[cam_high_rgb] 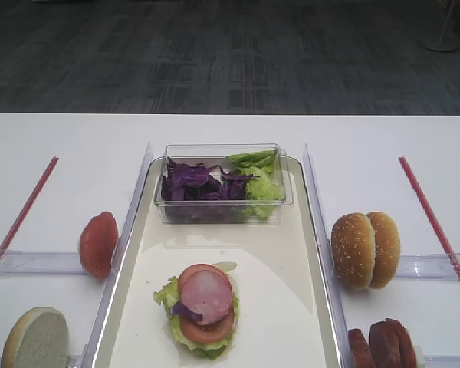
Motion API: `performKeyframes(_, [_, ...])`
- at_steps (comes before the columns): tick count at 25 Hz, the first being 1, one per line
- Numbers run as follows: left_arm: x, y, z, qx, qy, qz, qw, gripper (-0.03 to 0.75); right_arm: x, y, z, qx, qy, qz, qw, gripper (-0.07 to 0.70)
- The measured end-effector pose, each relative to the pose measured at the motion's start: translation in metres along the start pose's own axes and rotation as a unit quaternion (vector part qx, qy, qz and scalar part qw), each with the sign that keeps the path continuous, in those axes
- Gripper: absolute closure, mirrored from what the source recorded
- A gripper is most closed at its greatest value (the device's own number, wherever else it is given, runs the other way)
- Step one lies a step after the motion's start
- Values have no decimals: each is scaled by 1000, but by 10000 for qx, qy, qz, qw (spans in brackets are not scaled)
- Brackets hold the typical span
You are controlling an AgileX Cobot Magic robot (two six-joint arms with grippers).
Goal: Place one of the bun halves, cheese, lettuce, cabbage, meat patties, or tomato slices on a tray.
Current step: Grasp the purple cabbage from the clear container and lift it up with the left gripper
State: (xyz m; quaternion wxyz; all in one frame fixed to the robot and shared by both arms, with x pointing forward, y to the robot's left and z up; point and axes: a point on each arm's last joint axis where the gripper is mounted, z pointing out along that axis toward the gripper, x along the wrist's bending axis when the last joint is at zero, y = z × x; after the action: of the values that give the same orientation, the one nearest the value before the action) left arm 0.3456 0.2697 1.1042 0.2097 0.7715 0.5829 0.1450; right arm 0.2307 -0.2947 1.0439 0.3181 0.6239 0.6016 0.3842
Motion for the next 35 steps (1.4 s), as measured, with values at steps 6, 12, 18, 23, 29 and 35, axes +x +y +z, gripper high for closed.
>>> performKeyframes(6, [0,38,13,338,-7,178,9993,177,0,0,0,0,0,0,10000,-8])
performKeyframes(12, [-1,77,29,554,-96,241,9981,177,0,0,0,0,0,0,10000,-8])
performKeyframes(18, [-7,112,38,588,-272,352,9973,178,0,0,0,0,0,0,10000,-8])
performKeyframes(23, [-20,141,52,676,-406,672,9946,213,0,0,0,0,0,0,10000,-8])
performKeyframes(29, [-27,182,77,739,-447,809,9930,229,0,0,0,0,0,0,10000,-8])
performKeyframes(35, [-30,215,108,778,-447,807,9927,230,0,0,0,0,0,0,10000,-8])
